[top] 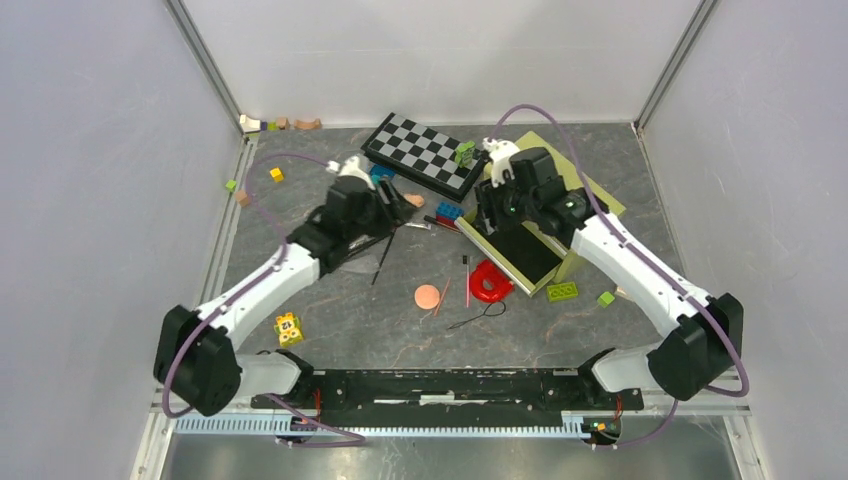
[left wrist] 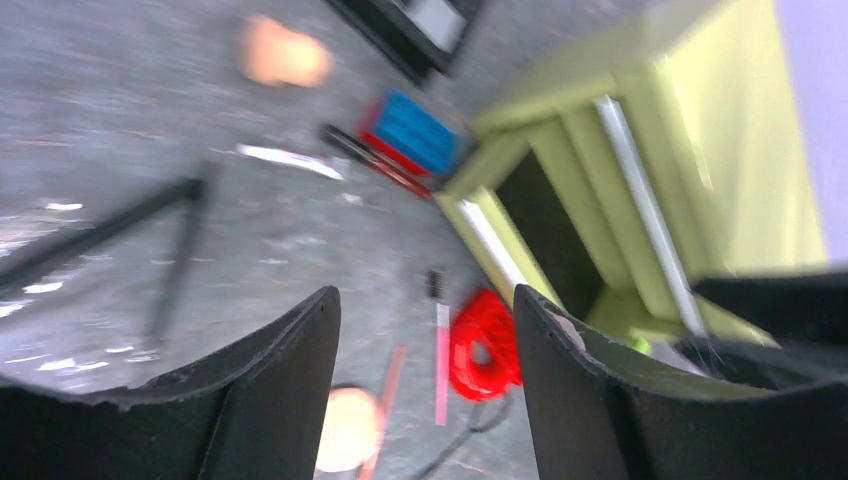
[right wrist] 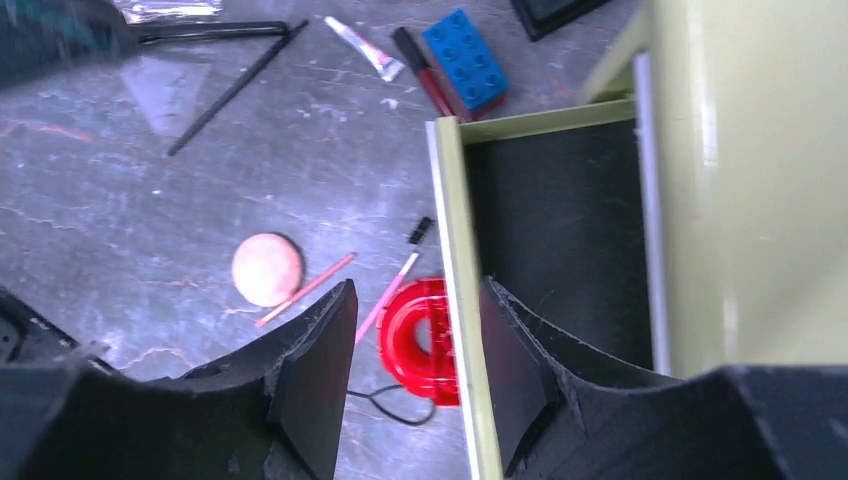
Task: Organize the makeup
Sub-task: Open the drawer in the storage box, then pick up the makeup from the center of the board.
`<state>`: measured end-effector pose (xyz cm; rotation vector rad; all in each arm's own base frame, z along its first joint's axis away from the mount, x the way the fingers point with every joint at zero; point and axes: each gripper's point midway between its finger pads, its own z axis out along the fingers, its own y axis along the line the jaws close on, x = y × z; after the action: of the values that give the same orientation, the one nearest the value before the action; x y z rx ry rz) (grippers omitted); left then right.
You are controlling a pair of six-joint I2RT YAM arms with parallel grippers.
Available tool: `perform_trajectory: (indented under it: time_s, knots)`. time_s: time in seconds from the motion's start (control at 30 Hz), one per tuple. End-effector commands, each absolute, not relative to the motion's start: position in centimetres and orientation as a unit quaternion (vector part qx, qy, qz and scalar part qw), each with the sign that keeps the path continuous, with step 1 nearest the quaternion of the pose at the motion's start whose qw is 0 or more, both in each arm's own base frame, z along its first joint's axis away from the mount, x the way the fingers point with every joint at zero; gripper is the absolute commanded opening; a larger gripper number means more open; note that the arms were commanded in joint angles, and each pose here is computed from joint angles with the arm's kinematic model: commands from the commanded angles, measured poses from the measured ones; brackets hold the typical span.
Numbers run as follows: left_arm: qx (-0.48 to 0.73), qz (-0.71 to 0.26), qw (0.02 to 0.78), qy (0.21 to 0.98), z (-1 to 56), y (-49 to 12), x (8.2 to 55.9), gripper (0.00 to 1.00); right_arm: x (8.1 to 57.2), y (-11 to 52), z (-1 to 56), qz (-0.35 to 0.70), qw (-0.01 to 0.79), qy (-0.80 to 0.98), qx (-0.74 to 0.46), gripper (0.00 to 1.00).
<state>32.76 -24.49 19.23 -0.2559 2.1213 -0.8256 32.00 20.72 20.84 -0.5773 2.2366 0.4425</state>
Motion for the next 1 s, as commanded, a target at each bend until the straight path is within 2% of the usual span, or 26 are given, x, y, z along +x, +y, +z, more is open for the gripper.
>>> perform_trajectory:
  time_s: [0.0,0.13,0.3,0.43,0.6,0.97]
  knots:
    - [-0.087,-0.19,0.381,0.901,17.9,-16.2,31.0,0.72,30.8,24.1,21.7,0.19,0.405,0.873,-0.196,0.55]
    - [-0.061,-0.11,0.398,0.909,18.7,-12.3,30.1,0.77,28.9,27.1,19.5,0.184,0.392,0.88,-0.196,0.55]
    - [-0.042,-0.044,0.411,0.91,17.8,-9.8,29.9,0.8,26.2,28.6,15.6,0.138,0.376,0.897,-0.188,0.54]
    - [-0.034,-0.044,0.41,0.91,17.4,-9.8,29.9,0.8,24.5,27.5,12.1,0.1,0.366,0.913,-0.153,0.54]
    - [-0.023,-0.049,0.412,0.91,17.5,-10.0,29.9,0.8,23.3,26.3,8.8,0.101,0.351,0.926,-0.097,0.52]
    - [-0.02,-0.056,0.411,0.909,17.5,-10.3,29.7,0.8,22.5,26.4,5.7,0.112,0.328,0.935,-0.068,0.47]
